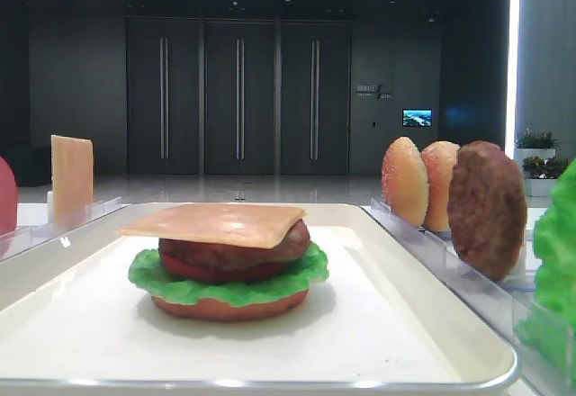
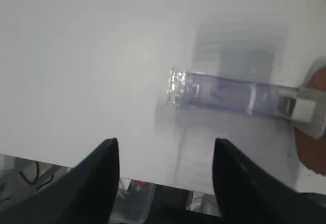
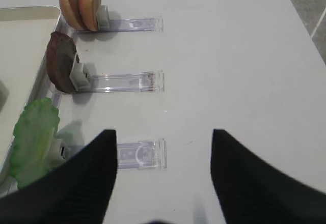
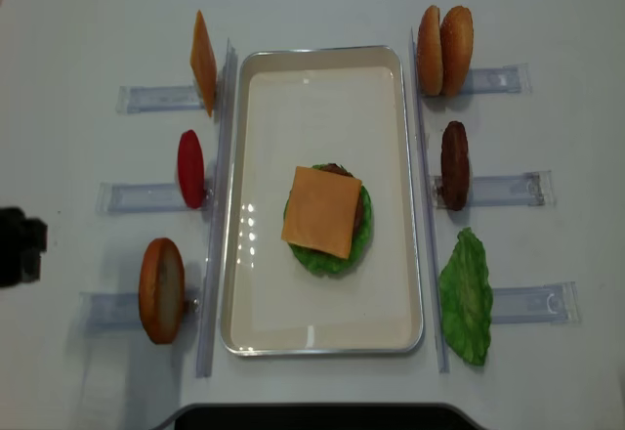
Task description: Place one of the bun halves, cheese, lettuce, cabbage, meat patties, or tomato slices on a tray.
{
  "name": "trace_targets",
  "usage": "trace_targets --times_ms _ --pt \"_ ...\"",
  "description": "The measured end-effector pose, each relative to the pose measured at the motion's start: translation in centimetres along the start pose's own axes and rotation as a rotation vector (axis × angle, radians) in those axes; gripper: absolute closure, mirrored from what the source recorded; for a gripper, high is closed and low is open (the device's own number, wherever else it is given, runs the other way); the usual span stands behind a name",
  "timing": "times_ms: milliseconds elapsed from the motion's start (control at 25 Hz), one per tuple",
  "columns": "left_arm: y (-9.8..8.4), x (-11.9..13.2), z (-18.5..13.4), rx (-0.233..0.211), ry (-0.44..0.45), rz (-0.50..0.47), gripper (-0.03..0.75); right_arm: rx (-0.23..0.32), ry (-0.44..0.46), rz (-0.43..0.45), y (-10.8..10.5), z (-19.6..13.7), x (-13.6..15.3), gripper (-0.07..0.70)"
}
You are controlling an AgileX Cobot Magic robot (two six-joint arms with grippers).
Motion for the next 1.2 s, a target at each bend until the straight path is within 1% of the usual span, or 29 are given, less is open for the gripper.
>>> trace_targets --times_ms 160,360,440,600,680,760,880,1200 --pt "-1.4 -0.6 -2.9 -0.035 -0.100 -0.030 0.272 0.000 0.000 0.000 0.0 0.0 0.0 0.240" --pt "-2.2 -1.6 -4.1 -0.058 -0.252 -0.032 0.272 0.000 0.000 0.000 0.0 0.0 0.0 0.240" --pt "-2.4 -1.8 -4.3 -0.042 -0.283 -0.034 0.272 0.000 0.000 0.000 0.0 0.0 0.0 0.240" --pt "-3.1 -2.1 -4.5 0.035 -0.328 -0.045 0.272 0.000 0.000 0.000 0.0 0.0 0.0 0.240" --pt "-3.2 -2.3 -4.6 0.051 -0.347 -0.046 0.272 0.000 0.000 0.000 0.0 0.0 0.0 0.240" --pt "-3.2 -2.5 -4.9 0.051 -0.367 -0.041 0.272 0.000 0.000 0.000 0.0 0.0 0.0 0.240" --pt "-3.1 -3.2 -5.2 0.047 -0.428 -0.029 0.272 0.000 0.000 0.000 0.0 0.0 0.0 0.240" --pt "-2.7 -5.7 -6.5 0.028 -0.642 0.022 0.272 0.000 0.000 0.000 0.0 0.0 0.0 0.240"
Point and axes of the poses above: a point on each arm's last joint axis where the gripper is mounted, x pointing out along that axis toward the gripper, y along the wrist's bending axis when the last joint is at zero, z = x × y, the point moved 9 cm from there along x, pointing out along that axis toward the gripper, and after that the axes turned 15 degrees about x, right-handed, at the moved point
